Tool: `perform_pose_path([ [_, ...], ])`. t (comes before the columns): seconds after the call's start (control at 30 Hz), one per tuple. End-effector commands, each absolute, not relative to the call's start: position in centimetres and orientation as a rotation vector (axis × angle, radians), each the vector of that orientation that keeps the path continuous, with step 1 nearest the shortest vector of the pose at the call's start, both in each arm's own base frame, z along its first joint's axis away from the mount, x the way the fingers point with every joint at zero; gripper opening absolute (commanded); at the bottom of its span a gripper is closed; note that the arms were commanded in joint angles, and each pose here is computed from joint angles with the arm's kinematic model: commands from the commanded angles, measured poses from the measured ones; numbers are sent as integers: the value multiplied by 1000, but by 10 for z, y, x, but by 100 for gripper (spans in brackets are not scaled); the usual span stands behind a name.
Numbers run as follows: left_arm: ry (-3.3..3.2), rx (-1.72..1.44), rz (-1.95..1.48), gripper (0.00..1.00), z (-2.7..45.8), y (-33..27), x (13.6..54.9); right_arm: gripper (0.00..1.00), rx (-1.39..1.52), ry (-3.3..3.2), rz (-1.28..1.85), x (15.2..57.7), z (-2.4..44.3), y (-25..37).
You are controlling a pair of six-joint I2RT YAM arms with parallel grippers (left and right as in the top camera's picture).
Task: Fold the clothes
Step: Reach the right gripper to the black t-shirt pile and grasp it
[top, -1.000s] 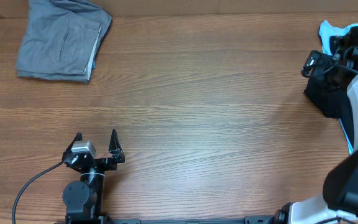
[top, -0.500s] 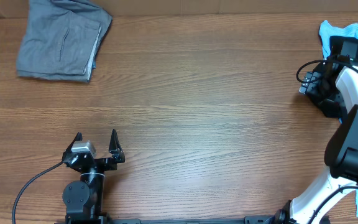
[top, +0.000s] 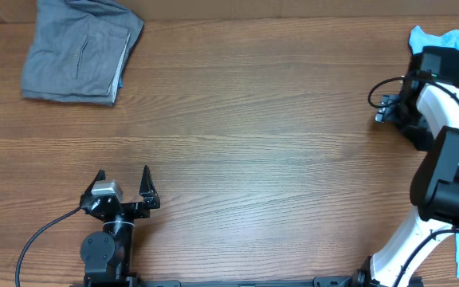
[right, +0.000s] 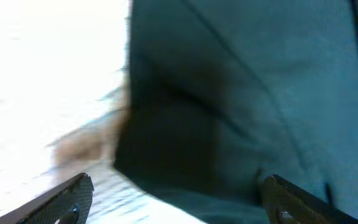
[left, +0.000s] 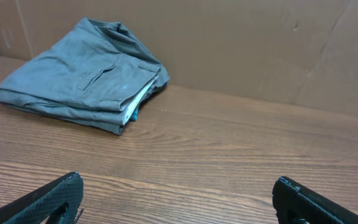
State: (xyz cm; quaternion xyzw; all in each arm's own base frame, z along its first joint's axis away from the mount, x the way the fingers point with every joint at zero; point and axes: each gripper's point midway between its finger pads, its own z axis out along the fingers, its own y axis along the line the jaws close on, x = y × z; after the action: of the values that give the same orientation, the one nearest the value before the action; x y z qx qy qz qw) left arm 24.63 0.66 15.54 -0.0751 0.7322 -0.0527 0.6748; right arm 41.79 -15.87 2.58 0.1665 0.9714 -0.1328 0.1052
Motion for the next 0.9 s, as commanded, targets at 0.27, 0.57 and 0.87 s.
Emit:
perform_pose_path([
  [0.27, 1643, -145, -117, 100, 156, 4, 246, 87, 455, 2856, -405, 420, 19, -159],
  [0.57, 1643, -145, -117, 100, 156, 4, 246, 86, 464, 2834, -383, 424, 18, -161],
  [0.87, 1643, -145, -117, 100, 156, 4, 246, 84, 462, 2827, -376, 420, 2, -159],
])
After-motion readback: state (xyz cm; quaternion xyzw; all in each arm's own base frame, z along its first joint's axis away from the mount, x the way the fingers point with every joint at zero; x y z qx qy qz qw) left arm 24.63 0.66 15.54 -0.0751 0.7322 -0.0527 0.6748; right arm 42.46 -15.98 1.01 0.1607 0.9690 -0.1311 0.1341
